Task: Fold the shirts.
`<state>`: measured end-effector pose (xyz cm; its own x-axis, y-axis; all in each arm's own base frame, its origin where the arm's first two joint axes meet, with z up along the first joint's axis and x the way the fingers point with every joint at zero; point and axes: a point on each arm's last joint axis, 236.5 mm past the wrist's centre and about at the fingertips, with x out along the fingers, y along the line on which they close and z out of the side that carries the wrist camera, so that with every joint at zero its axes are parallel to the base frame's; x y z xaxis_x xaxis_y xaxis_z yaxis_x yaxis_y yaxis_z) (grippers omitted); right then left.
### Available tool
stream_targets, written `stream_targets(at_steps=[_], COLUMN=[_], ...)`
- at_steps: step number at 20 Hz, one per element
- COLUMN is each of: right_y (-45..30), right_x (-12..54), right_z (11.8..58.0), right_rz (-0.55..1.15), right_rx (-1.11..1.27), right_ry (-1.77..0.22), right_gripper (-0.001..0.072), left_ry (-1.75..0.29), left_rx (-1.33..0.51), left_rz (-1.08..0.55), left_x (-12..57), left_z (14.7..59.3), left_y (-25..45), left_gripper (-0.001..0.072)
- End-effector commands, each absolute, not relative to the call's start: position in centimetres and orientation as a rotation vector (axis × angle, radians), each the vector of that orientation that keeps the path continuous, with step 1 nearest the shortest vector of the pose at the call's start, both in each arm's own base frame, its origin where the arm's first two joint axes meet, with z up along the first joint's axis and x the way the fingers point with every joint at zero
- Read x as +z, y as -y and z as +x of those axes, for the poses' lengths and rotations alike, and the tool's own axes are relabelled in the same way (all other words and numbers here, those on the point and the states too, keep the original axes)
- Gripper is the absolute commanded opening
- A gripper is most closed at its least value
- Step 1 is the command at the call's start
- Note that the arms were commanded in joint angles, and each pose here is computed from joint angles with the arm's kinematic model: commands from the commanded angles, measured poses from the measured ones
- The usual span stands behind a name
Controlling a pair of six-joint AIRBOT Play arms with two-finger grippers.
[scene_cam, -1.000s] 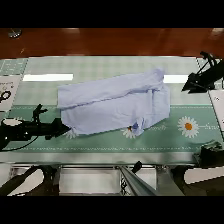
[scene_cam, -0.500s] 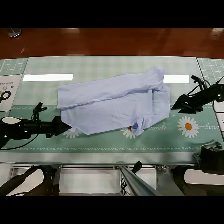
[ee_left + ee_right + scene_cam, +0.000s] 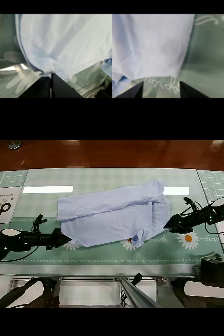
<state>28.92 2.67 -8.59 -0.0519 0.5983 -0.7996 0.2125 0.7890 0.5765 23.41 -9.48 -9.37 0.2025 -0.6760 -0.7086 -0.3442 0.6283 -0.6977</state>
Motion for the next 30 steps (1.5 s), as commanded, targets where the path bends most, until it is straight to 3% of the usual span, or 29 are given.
stream_targets(at_steps=[1, 2, 6, 7, 11, 12, 14, 15, 19, 24, 27, 30], right_y=[-2.9, -2.7, -2.1, -2.4, -4.1, -5.0, -6.1, -6.4, -4.8, -3.1, -3.8, -4.3], right_x=[-9.6, -9.8, -10.2, -10.0, -10.0, -10.2, -10.7, -10.6, -6.4, 4.3, 6.2, 4.6], right_z=[28.9, 29.2, 30.8, 30.9, 30.7, 30.5, 30.2, 30.0, 33.0, 43.3, 49.3, 52.7], right_rz=[0.679, 0.678, 0.677, 0.692, 0.644, 0.596, 0.515, 0.498, 0.455, 0.394, 0.412, 0.452], right_rx=[0.329, 0.313, 0.272, 0.28, 0.327, 0.349, 0.373, 0.38, 0.35, 0.308, 0.267, 0.263], right_ry=[-1.607, -1.594, -1.53, -1.526, -1.548, -1.559, -1.582, -1.585, -1.419, -1.041, -0.926, -0.937], right_gripper=[0.0435, 0.0386, 0.0344, 0.0287, 0.0257, 0.0227, 0.0066, 0.0021, 0.0021, 0.002, 0.002, 0.002], left_ry=[-1.401, -1.401, -1.399, -1.395, -1.383, -1.384, -1.387, -1.39, -1.332, -1.043, -0.936, -0.944], left_rx=[-0.285, -0.285, -0.283, -0.279, -0.265, -0.265, -0.266, -0.271, -0.325, -0.371, -0.314, -0.255], left_rz=[-0.935, -0.935, -0.934, -0.933, -0.93, -0.93, -0.933, -0.934, -0.884, -0.704, -0.684, -0.724], left_x=[-9.3, -9.3, -9.4, -9.4, -9.6, -9.6, -9.5, -9.5, -7.1, 2.7, 5.2, 3.3], left_z=[23.4, 23.5, 23.5, 23.6, 23.9, 23.9, 23.8, 23.8, 26.1, 35.3, 38.9, 40.4], left_y=[9.4, 9.4, 9.4, 9.3, 9.1, 9.1, 9.1, 9.2, 8.7, 5.5, 4.0, 3.1], left_gripper=[0.0016, 0.0016, 0.0016, 0.0016, 0.0016, 0.0016, 0.0016, 0.0016, 0.0016, 0.0015, 0.0014, 0.0015])
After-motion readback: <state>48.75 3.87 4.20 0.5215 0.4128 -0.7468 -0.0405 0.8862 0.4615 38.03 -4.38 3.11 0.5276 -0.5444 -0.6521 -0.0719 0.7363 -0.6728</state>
